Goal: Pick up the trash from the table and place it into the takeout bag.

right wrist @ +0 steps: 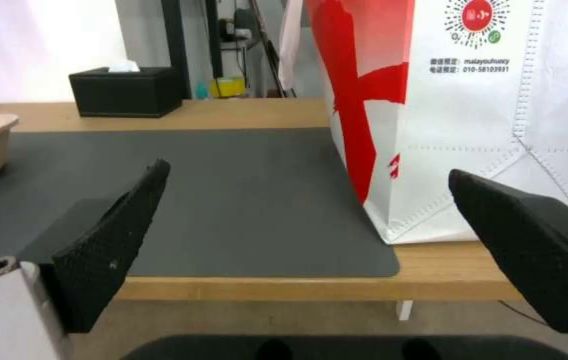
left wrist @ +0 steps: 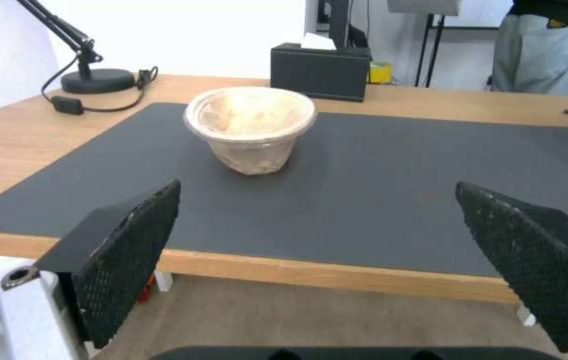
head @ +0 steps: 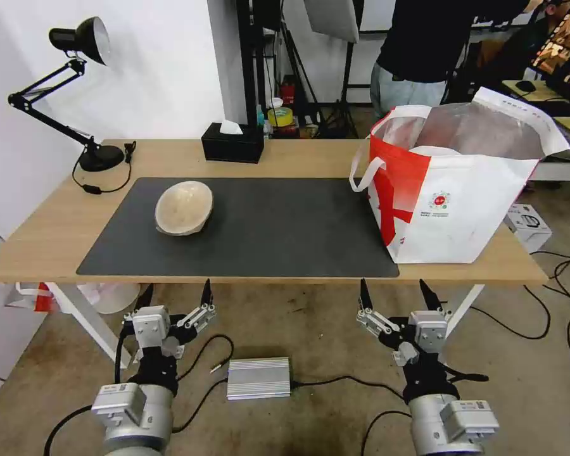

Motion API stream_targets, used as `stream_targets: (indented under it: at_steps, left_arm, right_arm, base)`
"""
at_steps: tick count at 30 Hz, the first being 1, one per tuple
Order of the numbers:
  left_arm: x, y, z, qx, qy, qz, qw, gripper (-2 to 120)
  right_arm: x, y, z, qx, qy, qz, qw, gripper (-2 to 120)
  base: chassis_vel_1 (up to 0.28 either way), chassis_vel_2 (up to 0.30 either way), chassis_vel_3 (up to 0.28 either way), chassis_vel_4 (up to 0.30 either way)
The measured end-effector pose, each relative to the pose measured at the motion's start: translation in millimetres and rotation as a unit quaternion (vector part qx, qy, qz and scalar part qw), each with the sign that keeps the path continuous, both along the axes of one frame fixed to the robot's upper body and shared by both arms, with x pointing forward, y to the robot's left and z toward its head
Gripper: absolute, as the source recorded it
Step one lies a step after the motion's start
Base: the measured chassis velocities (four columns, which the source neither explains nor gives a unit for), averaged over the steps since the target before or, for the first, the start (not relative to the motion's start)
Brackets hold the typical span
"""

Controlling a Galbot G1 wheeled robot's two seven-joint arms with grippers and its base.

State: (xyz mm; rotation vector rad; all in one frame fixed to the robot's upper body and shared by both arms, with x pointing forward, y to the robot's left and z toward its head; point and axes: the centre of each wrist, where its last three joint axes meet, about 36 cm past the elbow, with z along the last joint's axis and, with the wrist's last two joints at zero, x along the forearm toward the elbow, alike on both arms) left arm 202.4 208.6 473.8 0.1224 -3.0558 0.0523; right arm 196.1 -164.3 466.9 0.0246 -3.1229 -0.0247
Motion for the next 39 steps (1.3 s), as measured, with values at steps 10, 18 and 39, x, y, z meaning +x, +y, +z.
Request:
stream_targets:
  at_steps: [10,18,39]
  left_arm:
    - [0.1,0.0,-0.3,-0.001,0.0,0.0,1.0,98]
    - [1.1,2.8,6.4,-0.007,-0.01,0.004,0.9999,98]
    - [3.5,6.4,22.6,-0.07,-0.008,0.006,0.9975,99]
  right_arm:
    - [0.2,-0.1,0.1,0.0,0.0,0.0,1.0,100]
    - [0.2,-0.2,0.2,0.0,0.0,0.0,1.0,100]
    - [0.2,-0.1,0.4,0.001,0.0,0.0,1.0,100]
  base:
    - [0.0,0.0,0.0,0.0]
    - [0.0,0.0,0.0,0.0]
    - [0.0,0.0,0.0,0.0]
